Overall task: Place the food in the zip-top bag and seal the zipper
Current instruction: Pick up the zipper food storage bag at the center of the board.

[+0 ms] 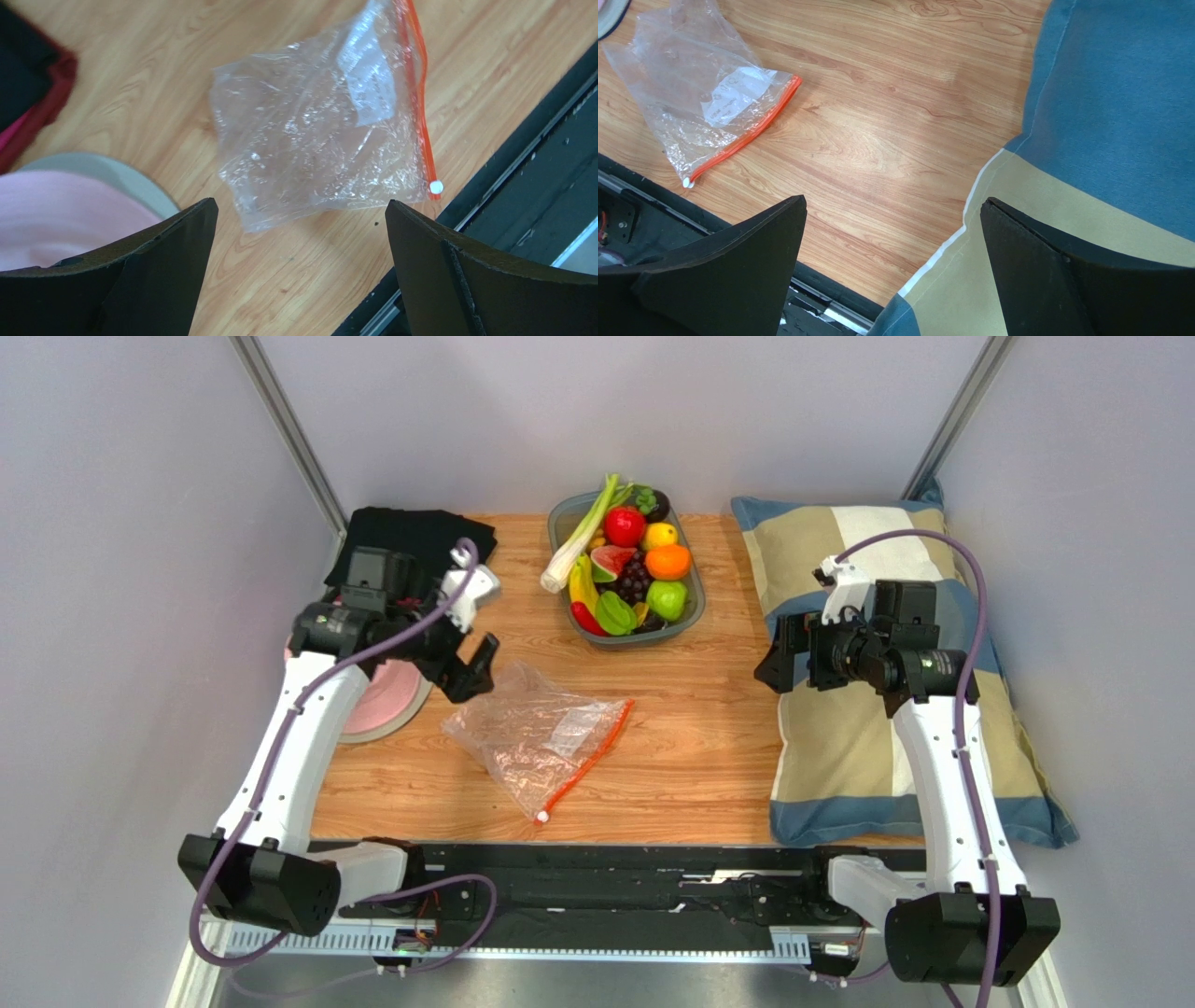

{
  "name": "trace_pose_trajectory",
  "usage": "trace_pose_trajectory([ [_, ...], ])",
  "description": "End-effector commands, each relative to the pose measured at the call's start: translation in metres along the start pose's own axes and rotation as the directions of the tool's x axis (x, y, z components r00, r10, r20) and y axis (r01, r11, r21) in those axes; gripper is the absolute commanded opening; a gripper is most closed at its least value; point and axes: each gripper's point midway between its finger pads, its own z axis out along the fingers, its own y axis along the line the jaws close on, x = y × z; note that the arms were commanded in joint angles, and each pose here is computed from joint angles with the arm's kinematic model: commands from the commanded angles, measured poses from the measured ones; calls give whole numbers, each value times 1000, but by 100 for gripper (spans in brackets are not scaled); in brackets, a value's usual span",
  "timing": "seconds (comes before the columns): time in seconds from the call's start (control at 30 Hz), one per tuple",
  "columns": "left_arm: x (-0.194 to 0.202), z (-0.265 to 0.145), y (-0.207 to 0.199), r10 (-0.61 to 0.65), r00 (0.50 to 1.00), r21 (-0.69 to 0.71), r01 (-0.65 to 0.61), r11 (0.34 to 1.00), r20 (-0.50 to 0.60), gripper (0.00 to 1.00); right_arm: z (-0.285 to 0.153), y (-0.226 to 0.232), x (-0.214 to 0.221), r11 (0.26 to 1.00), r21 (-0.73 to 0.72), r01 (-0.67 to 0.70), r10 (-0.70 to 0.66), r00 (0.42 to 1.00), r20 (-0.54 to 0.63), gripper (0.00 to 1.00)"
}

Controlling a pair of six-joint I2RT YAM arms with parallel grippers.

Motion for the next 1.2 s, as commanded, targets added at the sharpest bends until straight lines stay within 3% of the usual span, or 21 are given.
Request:
trace_pose_trajectory([
  [0.0, 7, 27, -24, 261, 965, 64, -262, 963, 21, 99, 5, 11, -6, 998, -65, 0, 4, 998, 55, 100],
  [0.17, 28, 76, -62, 467, 884, 150, -467, 872, 34, 96, 14, 12, 3, 995, -88, -42, 45, 999, 25, 100],
  [0.3, 33, 108, -76, 536, 843, 183, -534, 825, 44, 88, 17, 15, 6, 992, -112, -49, 52, 998, 24, 100],
  [0.63, 53, 181, -95, 596, 803, 295, -572, 766, 7, 76, 17, 26, 9, 982, -170, -78, 76, 997, -13, 100],
  [0.87, 72, 202, -96, 620, 784, 362, -569, 738, -34, 68, 19, 32, 18, 978, -189, -89, 83, 996, -36, 100],
  [0.93, 79, 206, -96, 630, 775, 375, -571, 731, -48, 60, 20, 33, 21, 977, -191, -89, 83, 996, -40, 100],
  [0.97, 80, 205, -95, 635, 771, 376, -574, 727, -49, 40, 20, 33, 21, 977, -191, -89, 83, 996, -40, 100],
  [1.03, 77, 202, -97, 626, 778, 378, -565, 733, -53, 21, 21, 33, 24, 978, -191, -88, 82, 996, -41, 100],
  [1.07, 74, 199, -98, 619, 784, 379, -558, 738, -51, 2, 21, 33, 25, 976, -196, -91, 84, 996, -43, 100],
  [1.17, 54, 173, -111, 547, 837, 387, -505, 772, 2, 0, 23, 36, 27, 970, -211, -118, 111, 993, -44, 100],
])
